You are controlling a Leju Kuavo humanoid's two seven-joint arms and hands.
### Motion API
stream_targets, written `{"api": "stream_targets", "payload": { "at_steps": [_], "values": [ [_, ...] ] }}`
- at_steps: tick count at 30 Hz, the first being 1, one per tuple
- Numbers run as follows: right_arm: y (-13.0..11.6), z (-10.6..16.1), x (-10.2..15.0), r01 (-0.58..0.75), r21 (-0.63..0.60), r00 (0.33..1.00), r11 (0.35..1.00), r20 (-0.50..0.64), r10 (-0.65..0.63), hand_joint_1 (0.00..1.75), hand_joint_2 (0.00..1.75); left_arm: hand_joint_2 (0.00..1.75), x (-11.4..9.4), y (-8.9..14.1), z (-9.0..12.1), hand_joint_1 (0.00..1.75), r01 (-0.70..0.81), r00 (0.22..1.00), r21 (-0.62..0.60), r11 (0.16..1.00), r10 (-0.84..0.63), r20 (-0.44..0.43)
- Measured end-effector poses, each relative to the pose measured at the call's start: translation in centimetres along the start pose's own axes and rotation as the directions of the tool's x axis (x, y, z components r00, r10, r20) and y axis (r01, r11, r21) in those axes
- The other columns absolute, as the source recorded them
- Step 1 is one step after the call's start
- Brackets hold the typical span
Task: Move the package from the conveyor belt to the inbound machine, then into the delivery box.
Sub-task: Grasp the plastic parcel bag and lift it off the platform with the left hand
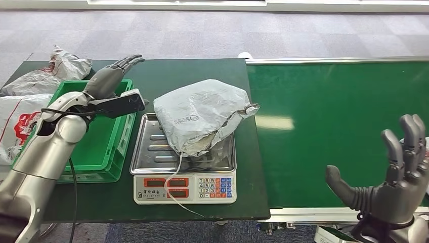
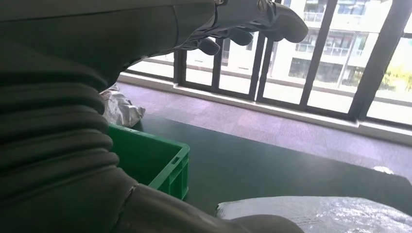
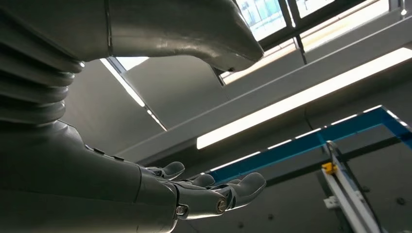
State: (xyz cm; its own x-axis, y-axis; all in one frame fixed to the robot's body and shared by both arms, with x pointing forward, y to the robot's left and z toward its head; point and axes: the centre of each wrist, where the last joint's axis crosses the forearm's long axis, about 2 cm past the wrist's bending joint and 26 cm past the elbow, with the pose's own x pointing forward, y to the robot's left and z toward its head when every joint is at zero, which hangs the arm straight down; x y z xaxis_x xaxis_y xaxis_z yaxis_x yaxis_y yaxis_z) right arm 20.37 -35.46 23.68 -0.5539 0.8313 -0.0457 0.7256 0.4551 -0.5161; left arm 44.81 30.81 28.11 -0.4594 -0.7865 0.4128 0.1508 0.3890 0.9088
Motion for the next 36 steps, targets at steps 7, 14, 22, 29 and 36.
{"api": "stream_targets", "payload": {
  "at_steps": [7, 14, 22, 29, 36],
  "values": [
    [-0.6, 0.2, 1.0, -0.015, 0.002, 1.0, 1.0, 0.012, 0.014, 0.0, 1.75, 1.75, 0.7, 0.5, -2.5, 0.0, 0.092, 0.995, -0.166, 0.982, -0.095, -0.009],
    [-0.7, 0.3, 1.3, -0.01, -0.001, 1.0, 1.0, 0.01, 0.01, 0.0, 1.75, 1.75, 0.6, 0.4, -2.9, 0.0, 0.119, 0.992, -0.21, 0.97, -0.126, -0.021],
    [-0.6, 0.6, 1.7, 0.014, -0.005, 1.0, 1.0, -0.002, -0.014, 0.0, 1.75, 1.75, 1.8, -2.2, -4.4, 0.0, 0.153, 0.987, -0.413, 0.898, -0.156, 0.025],
    [0.0, 0.3, 2.3, 0.042, -0.026, 0.999, 0.999, -0.017, -0.043, 0.0, 1.75, 1.75, 2.8, -8.9, -4.5, 0.0, 0.105, 0.994, -0.598, 0.795, -0.078, 0.071],
    [1.8, -1.4, 2.8, 0.06, -0.057, 0.998, 0.997, -0.027, -0.061, 0.0, 1.75, 1.75, 6.0, -15.6, -4.3, 0.0, 0.021, 0.994, -0.648, 0.761, 0.054, 0.096]
  ]
}}
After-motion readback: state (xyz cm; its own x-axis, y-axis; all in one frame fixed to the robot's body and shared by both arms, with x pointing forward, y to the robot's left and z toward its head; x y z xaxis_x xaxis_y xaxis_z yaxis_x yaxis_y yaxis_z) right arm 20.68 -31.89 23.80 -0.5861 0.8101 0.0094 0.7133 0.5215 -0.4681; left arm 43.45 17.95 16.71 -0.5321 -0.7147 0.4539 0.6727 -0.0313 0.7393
